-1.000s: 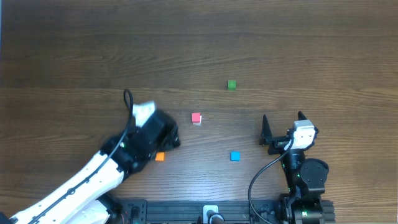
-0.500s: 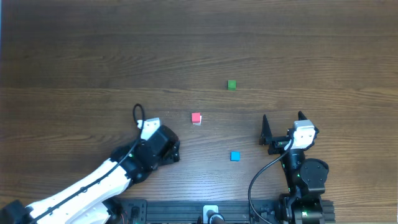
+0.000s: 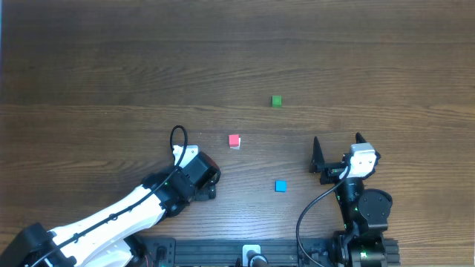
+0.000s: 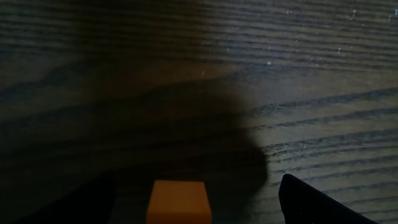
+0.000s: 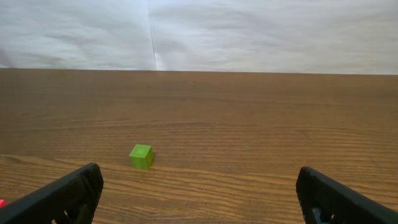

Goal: Stack Cubes

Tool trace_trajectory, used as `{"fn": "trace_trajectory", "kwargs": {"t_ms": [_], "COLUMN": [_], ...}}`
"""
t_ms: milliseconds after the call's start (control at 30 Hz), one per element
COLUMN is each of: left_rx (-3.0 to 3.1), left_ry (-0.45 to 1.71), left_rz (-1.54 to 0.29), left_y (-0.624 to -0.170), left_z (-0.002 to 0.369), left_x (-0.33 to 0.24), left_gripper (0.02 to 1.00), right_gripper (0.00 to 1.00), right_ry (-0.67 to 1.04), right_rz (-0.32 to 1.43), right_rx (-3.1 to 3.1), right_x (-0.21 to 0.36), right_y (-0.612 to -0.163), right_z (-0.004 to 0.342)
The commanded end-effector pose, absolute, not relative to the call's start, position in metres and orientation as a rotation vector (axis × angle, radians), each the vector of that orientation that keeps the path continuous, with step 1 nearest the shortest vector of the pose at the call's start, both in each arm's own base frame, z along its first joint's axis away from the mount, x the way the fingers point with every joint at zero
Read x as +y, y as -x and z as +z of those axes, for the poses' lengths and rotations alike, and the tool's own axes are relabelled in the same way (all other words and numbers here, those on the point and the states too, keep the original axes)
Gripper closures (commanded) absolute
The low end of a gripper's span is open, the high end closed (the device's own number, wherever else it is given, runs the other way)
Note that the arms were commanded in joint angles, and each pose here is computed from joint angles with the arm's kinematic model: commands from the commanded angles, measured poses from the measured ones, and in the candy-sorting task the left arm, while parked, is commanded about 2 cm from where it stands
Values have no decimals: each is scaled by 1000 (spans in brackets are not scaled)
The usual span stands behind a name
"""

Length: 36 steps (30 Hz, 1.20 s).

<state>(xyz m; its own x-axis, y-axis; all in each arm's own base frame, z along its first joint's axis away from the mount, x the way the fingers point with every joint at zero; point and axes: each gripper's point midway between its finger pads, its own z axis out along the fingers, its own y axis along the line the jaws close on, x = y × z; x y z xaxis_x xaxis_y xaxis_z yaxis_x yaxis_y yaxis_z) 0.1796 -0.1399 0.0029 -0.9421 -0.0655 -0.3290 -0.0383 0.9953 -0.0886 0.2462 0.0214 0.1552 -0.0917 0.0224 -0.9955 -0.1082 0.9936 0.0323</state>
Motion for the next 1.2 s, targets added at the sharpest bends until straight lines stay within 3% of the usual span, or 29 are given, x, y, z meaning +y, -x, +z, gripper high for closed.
{"fn": "trace_trajectory", "kwargs": {"t_ms": [33, 1200], "left_rx": [2804, 3008], "left_ry": [43, -1], "left_rz": [-87, -59], "left_y": [-180, -173], "left_z": [5, 7], "left_x": [-139, -143], "left_gripper": [165, 143], "right_gripper": [9, 7], "right_ry": [69, 70], "right_rz": [112, 112], "right_rx": [1668, 1668], "right_x": [22, 22], "right_y": [-246, -246], "right_z": [152, 152]}}
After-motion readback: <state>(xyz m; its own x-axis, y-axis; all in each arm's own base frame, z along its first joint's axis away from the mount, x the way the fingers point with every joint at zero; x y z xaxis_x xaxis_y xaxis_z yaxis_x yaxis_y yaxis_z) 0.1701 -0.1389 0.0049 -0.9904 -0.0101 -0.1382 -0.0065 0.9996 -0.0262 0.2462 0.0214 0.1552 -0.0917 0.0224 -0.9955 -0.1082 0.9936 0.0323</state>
